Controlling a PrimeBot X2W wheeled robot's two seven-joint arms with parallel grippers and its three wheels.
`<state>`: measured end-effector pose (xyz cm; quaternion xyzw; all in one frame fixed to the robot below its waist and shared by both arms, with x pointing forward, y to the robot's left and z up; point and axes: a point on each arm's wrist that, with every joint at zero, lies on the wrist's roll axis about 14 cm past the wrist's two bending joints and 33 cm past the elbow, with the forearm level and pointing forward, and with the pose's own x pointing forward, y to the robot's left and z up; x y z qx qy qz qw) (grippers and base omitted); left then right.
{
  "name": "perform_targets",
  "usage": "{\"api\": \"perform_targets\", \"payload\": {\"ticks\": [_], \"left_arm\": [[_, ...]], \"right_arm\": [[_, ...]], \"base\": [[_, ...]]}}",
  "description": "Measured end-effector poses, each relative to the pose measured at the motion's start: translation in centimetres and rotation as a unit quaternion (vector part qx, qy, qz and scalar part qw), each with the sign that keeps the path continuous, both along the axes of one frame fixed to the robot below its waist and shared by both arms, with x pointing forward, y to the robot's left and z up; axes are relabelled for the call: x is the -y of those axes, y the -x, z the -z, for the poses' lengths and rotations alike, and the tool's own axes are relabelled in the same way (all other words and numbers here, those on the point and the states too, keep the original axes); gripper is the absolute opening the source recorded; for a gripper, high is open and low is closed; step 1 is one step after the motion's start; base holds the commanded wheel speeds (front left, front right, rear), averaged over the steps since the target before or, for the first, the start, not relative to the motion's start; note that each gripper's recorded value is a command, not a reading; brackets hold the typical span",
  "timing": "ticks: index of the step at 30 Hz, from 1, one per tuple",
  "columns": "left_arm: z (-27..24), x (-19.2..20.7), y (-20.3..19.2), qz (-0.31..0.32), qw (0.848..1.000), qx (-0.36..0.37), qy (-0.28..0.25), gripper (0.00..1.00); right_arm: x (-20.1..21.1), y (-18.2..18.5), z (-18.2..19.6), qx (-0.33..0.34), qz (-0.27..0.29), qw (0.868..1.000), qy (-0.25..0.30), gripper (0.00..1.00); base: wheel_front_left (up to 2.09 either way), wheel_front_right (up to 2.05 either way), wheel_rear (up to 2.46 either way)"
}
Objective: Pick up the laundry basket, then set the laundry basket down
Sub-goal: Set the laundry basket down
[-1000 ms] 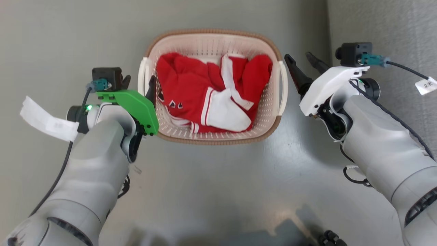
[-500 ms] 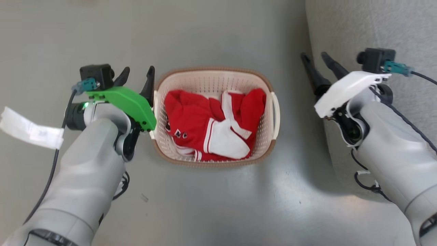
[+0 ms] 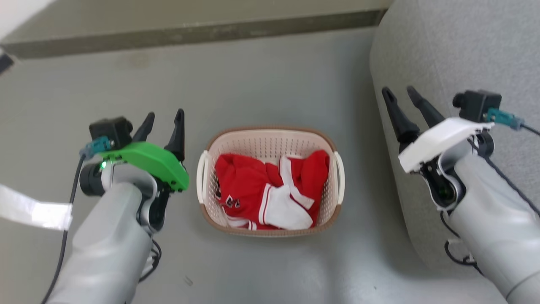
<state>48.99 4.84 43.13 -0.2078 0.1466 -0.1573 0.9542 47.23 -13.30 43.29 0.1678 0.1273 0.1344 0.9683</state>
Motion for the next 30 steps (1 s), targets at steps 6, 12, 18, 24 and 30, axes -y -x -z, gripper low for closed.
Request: {"api": "perform_targets", "payload": {"ticks": [6, 12, 18, 24, 30], "left_arm": [[-3.9, -0.6, 1.2, -0.013, 0.998, 0.057, 0.007, 1.0], [-6.5, -1.3, 2.6, -0.025, 0.995, 0.096, 0.008, 1.0], [-7.5, -2.2, 4.6, -0.039, 0.992, 0.117, 0.006, 1.0], [-8.0, -2.8, 6.2, -0.045, 0.99, 0.134, -0.002, 1.0], [-8.4, -3.0, 7.4, -0.05, 0.988, 0.144, 0.001, 1.0]], "right_arm": [[0.4, 2.0, -2.3, 0.035, 0.009, 0.999, -0.005, 1.0], [0.6, 3.2, -4.9, 0.075, 0.017, 0.997, -0.007, 1.0], [0.4, 4.6, -7.0, 0.112, 0.019, 0.994, -0.003, 1.0], [1.0, 6.1, -7.9, 0.134, 0.032, 0.99, 0.011, 1.0], [1.6, 7.5, -8.1, 0.143, 0.045, 0.988, 0.024, 1.0]], "base": [[0.0, 0.0, 0.0], [0.0, 0.0, 0.0], [0.0, 0.0, 0.0], [0.0, 0.0, 0.0], [0.0, 0.0, 0.0]]}}
